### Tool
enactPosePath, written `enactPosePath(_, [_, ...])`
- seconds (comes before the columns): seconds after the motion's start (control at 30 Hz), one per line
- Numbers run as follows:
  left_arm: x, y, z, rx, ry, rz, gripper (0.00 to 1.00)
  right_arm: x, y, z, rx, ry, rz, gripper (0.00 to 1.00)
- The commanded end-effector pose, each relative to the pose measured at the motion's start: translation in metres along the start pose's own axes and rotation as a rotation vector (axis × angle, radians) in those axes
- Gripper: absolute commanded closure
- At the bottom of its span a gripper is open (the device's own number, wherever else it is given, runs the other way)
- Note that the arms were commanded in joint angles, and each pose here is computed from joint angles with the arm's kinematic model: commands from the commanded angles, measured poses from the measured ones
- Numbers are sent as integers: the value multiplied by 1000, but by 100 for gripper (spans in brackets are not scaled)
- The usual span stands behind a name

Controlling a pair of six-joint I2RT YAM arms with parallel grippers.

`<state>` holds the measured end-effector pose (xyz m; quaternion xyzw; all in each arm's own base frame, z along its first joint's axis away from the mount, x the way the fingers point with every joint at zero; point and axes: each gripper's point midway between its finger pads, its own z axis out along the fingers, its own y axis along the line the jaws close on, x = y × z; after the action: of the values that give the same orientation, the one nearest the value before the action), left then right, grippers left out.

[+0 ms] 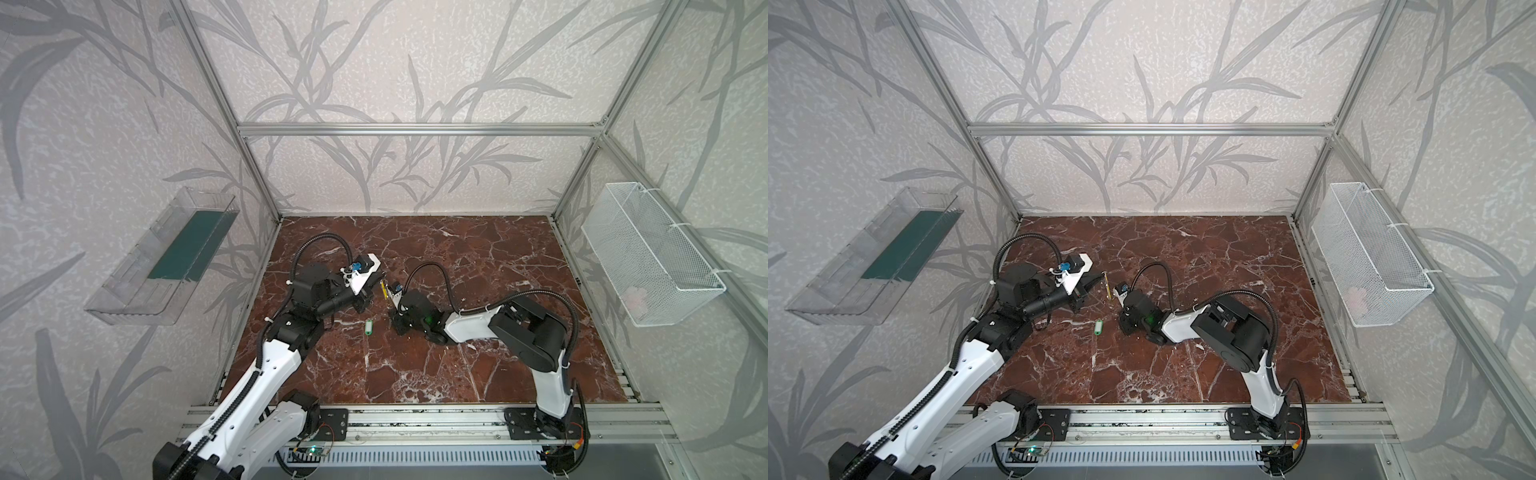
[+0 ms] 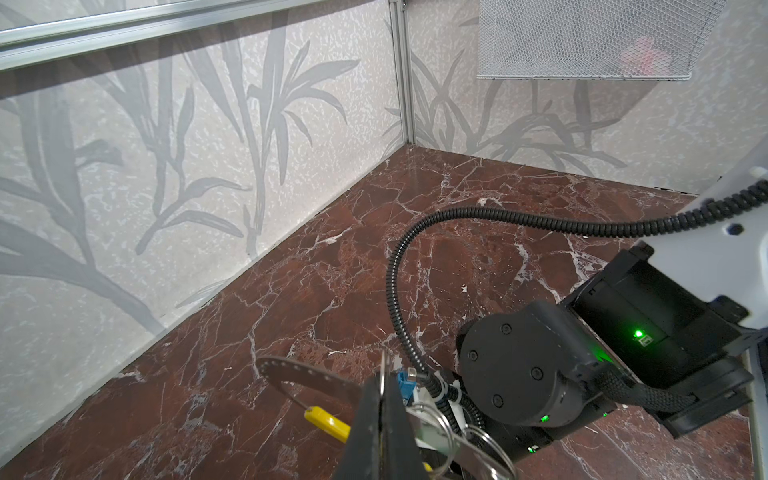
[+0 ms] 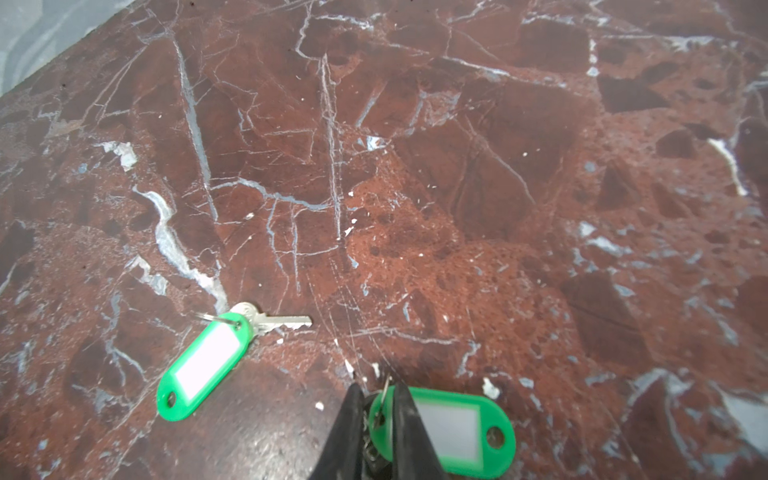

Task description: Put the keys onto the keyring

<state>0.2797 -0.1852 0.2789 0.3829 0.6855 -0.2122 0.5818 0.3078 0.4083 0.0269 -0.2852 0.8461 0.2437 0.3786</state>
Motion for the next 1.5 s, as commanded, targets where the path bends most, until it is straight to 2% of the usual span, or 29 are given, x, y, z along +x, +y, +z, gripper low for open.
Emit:
enactPosePath(0.0, [-6,1,1,7,-32,7,100,-3,-1,5,17,-6,-8,85])
enactPosePath(0.27, [-6,1,2,11,-33,5,100,-5,3,0,-2,-12,-19,100])
enactPosePath(0.57, [-17,0,3,32,-70,1,100,-17,10,-40,-46,-67,-83,100])
enactPosePath(0.77, [-21,-3,4,55,-89,-6,100,-3,16,-65,-97,-31,-138,100])
enactPosePath(0.93, [-20,-6,3,70,-86,-9,100,23,6,-75,-61,85,-167,100])
enactPosePath(1.2, [-19,-11,3,93,-88,-13,100,22,-3,-111,-20,73,-150,100])
enactPosePath(1.47, [-13,-18,3,128,-80,-14,100,18,4,-148,-70,89,-247,100])
